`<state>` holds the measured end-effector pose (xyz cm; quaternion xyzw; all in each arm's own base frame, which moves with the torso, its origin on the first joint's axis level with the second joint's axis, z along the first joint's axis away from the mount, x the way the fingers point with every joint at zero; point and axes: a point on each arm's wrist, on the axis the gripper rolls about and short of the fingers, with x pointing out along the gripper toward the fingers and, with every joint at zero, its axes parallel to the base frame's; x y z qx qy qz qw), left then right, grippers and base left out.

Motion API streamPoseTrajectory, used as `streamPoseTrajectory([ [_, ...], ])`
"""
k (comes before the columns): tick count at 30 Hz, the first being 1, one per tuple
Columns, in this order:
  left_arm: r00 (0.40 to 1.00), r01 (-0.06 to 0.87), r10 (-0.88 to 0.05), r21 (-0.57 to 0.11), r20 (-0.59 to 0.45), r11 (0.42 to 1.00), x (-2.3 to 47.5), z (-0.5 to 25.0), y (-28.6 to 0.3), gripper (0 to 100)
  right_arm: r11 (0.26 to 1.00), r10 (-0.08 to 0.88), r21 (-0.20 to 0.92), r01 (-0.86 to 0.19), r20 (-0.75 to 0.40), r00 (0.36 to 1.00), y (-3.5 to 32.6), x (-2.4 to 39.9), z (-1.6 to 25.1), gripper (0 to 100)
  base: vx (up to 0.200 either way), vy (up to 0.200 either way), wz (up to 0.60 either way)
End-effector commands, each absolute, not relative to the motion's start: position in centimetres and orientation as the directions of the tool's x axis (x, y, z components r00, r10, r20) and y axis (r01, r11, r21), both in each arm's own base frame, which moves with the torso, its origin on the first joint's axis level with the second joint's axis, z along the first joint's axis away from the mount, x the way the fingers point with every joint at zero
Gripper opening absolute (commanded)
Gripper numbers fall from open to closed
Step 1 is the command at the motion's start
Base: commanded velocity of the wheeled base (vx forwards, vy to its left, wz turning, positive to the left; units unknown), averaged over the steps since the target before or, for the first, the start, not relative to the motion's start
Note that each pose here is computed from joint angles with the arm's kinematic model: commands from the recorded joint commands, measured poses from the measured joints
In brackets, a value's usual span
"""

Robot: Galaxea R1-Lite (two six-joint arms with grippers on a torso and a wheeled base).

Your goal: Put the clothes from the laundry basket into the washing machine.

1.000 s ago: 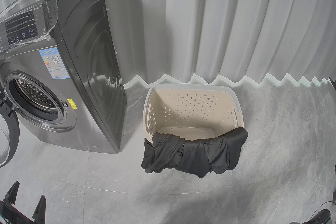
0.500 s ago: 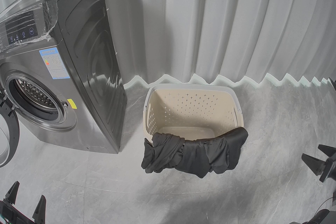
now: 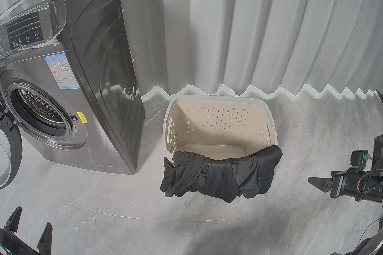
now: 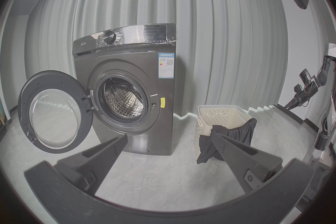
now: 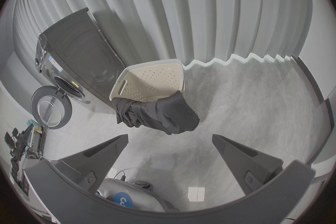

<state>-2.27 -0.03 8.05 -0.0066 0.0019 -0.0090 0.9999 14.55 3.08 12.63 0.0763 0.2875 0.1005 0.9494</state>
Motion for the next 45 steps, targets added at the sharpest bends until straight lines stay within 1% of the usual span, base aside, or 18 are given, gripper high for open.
streamPoseTrajectory([
  [1, 1.000, 0.018, -0.018, -0.014, -0.008, 1.000, -2.2, 7.5, 0.0, 100, 0.971, 0.230, 0.197, -0.134, -0.626, 0.745, 3.8, 17.2, 10.0, 100, 0.000, 0.000, 0.00],
  [2, 1.000, 0.020, -0.020, -0.015, -0.008, 1.000, -2.2, 7.5, 0.0, 100, 0.972, 0.229, 0.196, -0.133, -0.640, 0.733, 4.1, 18.0, 9.2, 100, 0.000, 0.000, 0.00],
  [5, 1.000, 0.020, -0.020, -0.015, -0.008, 1.000, -2.2, 7.5, 0.0, 100, 0.972, 0.227, 0.196, -0.128, -0.661, 0.715, 4.4, 19.2, 7.9, 100, 0.000, 0.000, 0.00],
  [7, 1.000, 0.018, -0.018, -0.015, -0.008, 1.000, -2.2, 7.5, 0.0, 100, 0.972, 0.229, 0.195, -0.131, -0.664, 0.712, 4.5, 19.5, 7.6, 100, 0.000, 0.000, 0.00],
  [10, 1.000, 0.020, -0.020, -0.015, -0.008, 1.000, -2.2, 7.5, 0.0, 100, 0.970, 0.240, 0.199, -0.142, -0.680, 0.693, 5.3, 21.0, 5.9, 100, 0.000, 0.000, 0.00],
  [15, 1.000, 0.017, -0.017, -0.014, -0.008, 1.000, -2.2, 7.5, 0.0, 100, 0.967, 0.255, 0.198, -0.163, -0.679, 0.688, 6.2, 22.4, 4.1, 100, 0.000, 0.000, 0.00],
  [20, 1.000, 0.017, -0.017, -0.011, -0.008, 1.000, -2.2, 7.5, 0.0, 100, 0.963, 0.270, 0.196, -0.186, -0.655, 0.705, 7.0, 23.4, 2.9, 100, 0.000, 0.000, 0.00],
  [25, 1.000, 0.018, -0.018, -0.011, -0.008, 1.000, -2.2, 7.5, 0.0, 100, 0.963, 0.270, 0.192, -0.190, -0.649, 0.712, 7.3, 24.1, 2.0, 100, 0.000, 0.000, 0.00],
  [32, 1.000, 0.017, -0.017, -0.009, -0.008, 1.000, -2.2, 7.5, 0.0, 100, 0.965, 0.263, 0.186, -0.187, -0.640, 0.722, 7.5, 24.6, 2.0, 100, 0.000, 0.000, 0.00],
  [39, 1.000, 0.020, -0.020, -0.009, -0.008, 1.000, -2.2, 7.5, 0.0, 100, 0.960, 0.281, 0.198, -0.201, -0.635, 0.720, 8.3, 25.4, 1.5, 100, 0.000, 0.000, 0.00],
  [45, 1.000, 0.017, -0.017, -0.009, -0.008, 1.000, -2.2, 7.5, 0.0, 100, 0.954, 0.298, 0.208, -0.215, -0.602, 0.740, 9.2, 26.9, 0.1, 100, 0.000, 0.000, 0.00],
])
